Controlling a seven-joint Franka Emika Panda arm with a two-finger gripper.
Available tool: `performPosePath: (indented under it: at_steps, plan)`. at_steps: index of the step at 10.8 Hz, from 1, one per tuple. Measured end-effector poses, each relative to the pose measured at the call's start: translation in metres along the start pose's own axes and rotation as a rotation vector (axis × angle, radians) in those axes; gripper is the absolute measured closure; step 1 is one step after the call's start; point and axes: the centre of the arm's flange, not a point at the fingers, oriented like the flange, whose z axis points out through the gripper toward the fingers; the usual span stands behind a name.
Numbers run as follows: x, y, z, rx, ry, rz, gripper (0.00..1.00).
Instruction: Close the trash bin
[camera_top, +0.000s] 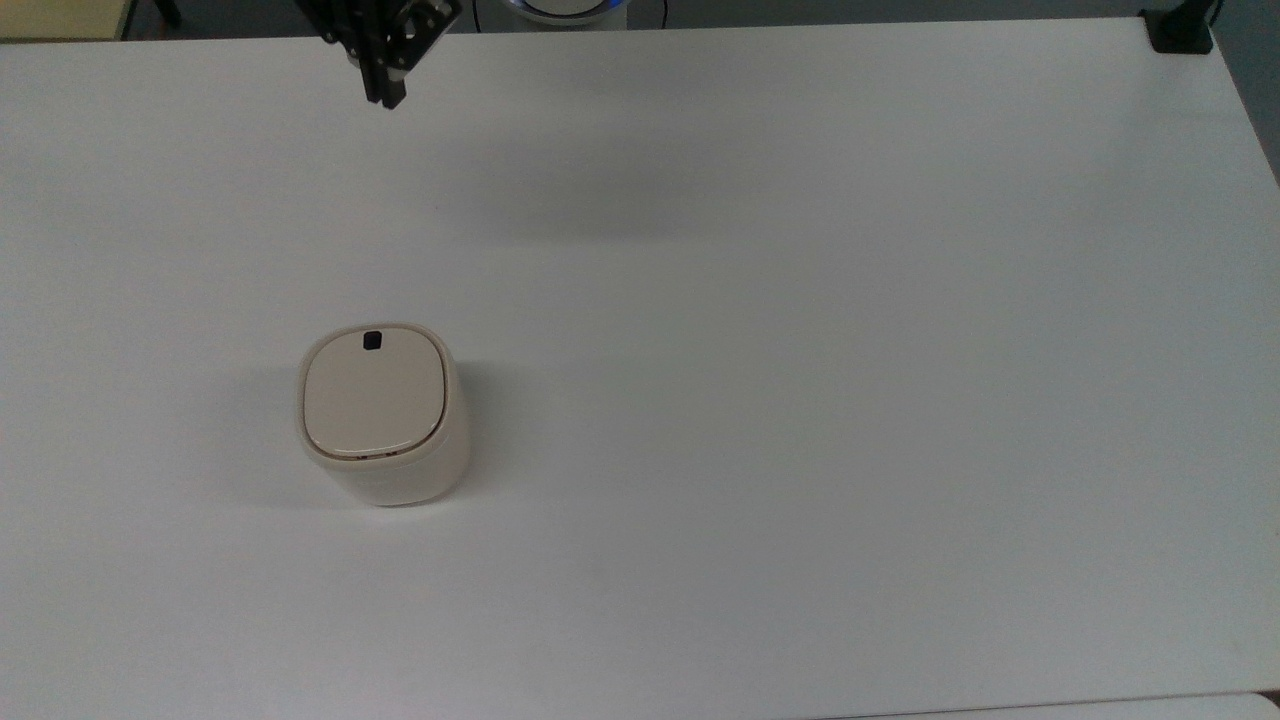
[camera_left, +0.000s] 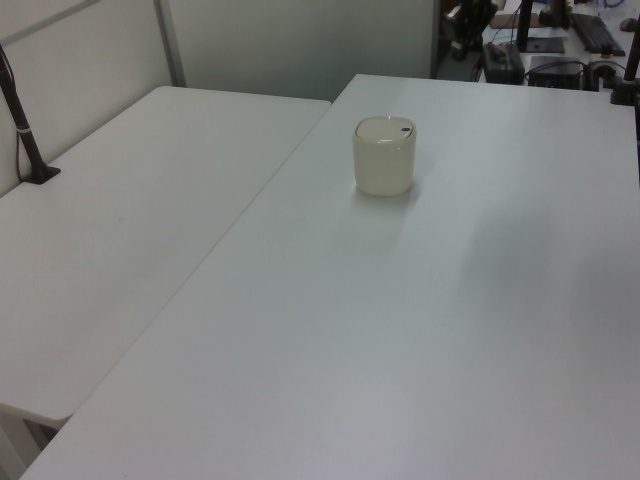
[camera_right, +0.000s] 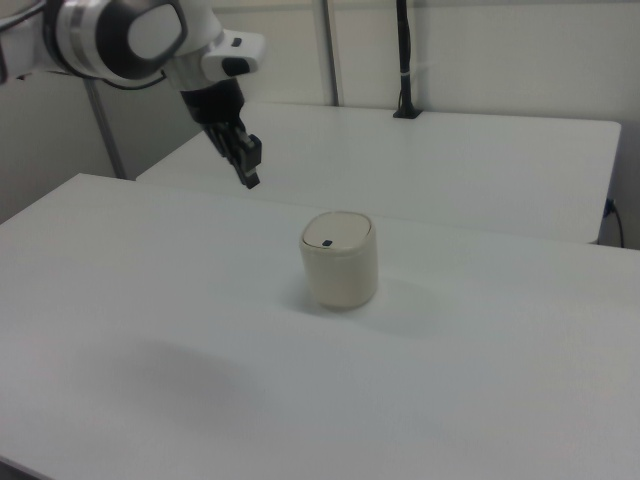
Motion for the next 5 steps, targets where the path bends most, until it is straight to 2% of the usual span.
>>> performPosePath:
  at_steps: [2,5]
  plan:
    - [-0.021,-0.009,-0.017,0.006,-0.035,-0.09,0.61]
    - [-0.049,-0.033,-0.026,-0.002,-0.111,-0.24,0.14]
